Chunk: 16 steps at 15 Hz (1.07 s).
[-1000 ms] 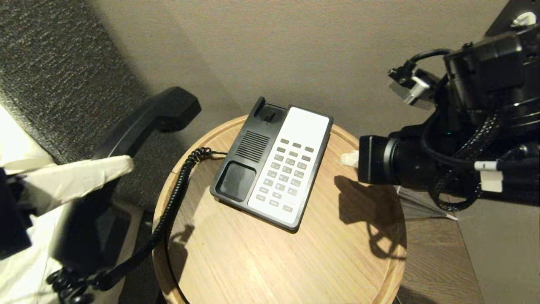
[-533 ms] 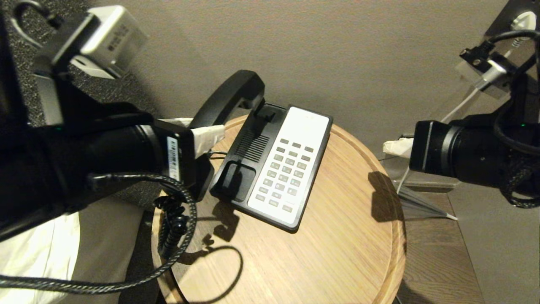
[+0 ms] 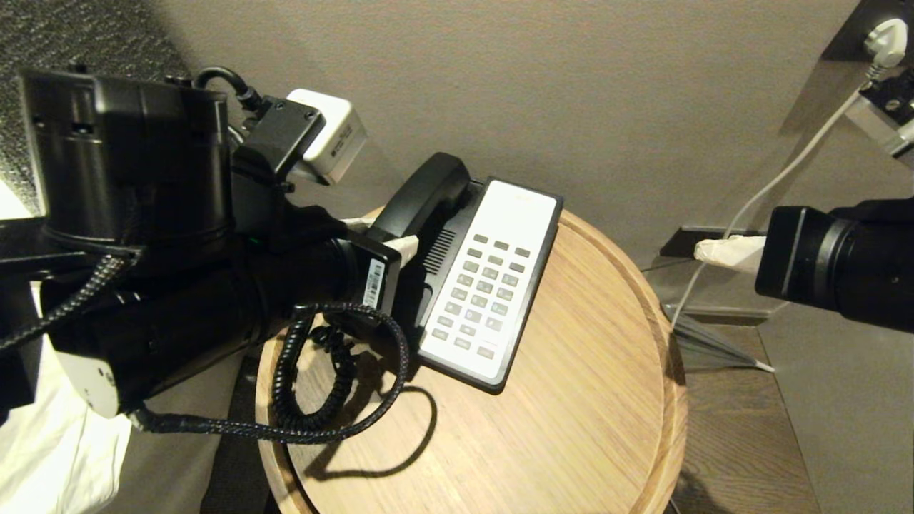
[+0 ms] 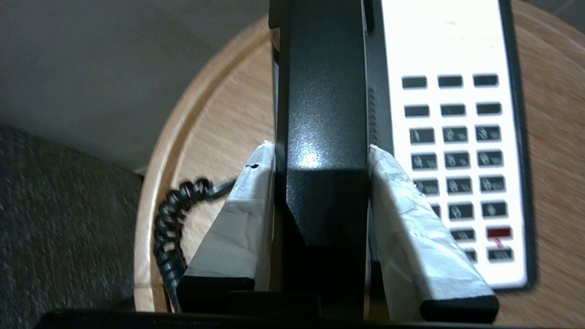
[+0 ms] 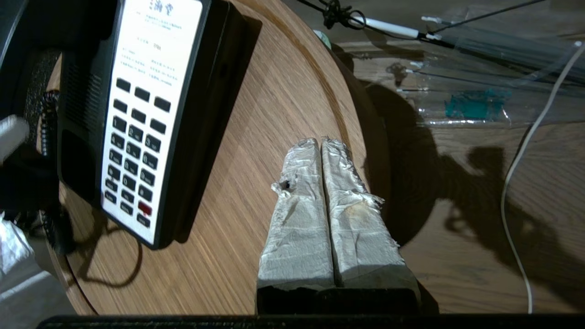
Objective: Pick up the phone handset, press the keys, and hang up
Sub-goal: Put the handset back
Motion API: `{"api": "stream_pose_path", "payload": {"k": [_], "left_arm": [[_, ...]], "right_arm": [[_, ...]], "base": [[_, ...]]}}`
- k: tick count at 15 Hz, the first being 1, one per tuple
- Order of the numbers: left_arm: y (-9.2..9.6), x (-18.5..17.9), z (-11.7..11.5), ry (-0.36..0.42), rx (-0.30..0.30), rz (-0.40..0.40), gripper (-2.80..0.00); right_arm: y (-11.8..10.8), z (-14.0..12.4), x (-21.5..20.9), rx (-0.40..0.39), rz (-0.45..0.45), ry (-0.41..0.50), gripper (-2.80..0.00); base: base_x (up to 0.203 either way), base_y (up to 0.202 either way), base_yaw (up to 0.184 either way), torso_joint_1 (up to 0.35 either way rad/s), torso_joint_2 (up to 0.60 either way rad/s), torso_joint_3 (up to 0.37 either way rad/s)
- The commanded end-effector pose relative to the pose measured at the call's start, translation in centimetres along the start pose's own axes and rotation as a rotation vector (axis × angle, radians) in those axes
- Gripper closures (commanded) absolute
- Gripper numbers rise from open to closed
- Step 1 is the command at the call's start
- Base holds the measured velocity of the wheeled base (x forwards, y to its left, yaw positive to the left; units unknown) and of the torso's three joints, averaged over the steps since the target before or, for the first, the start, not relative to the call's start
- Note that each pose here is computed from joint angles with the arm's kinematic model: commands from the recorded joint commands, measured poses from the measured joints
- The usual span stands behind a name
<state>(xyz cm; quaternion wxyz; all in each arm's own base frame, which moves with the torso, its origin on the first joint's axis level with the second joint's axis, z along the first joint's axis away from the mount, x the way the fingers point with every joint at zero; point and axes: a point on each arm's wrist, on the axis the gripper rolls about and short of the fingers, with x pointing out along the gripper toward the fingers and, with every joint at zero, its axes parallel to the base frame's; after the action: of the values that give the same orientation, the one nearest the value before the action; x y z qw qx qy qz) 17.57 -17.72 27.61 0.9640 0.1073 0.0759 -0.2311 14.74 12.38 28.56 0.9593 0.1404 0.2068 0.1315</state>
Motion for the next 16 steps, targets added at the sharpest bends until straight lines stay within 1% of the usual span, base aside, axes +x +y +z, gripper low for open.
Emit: {"api": "stream_pose_path", "payload": {"k": [1,6,8,11,14,16], "left_arm": [[-0.2,0.8,-0.4,0.005,0.007,0.006,0.0],[-0.4,1.4,-0.2,0.002,0.002,0.006,0.0],[-0.5,1.5,0.2,-0.011,-0.003,0.003,0.0],[-0.6,1.5,0.1,-0.008,-0.004,-0.003,0.0],[-1.0,1.5,-0.1,-0.003,0.001,-0.025,0.0],[-1.4,1.4,-0.3,0.003,-0.016,-0.042,0.0]], "right_arm": [[-0.3,0.0,-0.6,0.007,0.003,-0.01,0.0],[-0.3,-0.1,-0.5,0.005,0.004,-0.006,0.0],[-0.4,-0.4,-0.4,0.004,0.002,0.002,0.0],[-0.6,-0.8,-0.4,-0.001,-0.003,0.013,0.0],[-0.6,-0.8,-0.5,0.001,-0.004,0.011,0.0],[-0.7,-0.9,-0.4,0.0,-0.007,0.014,0.0]], "base": [[0.0,0.0,0.0,0.0,0.0,0.0],[0.0,0.0,0.0,0.0,0.0,0.0],[0.0,0.0,0.0,0.0,0.0,0.0],[0.0,0.0,0.0,0.0,0.0,0.0],[0.0,0.0,0.0,0.0,0.0,0.0],[0.0,0.0,0.0,0.0,0.0,0.0]]}}
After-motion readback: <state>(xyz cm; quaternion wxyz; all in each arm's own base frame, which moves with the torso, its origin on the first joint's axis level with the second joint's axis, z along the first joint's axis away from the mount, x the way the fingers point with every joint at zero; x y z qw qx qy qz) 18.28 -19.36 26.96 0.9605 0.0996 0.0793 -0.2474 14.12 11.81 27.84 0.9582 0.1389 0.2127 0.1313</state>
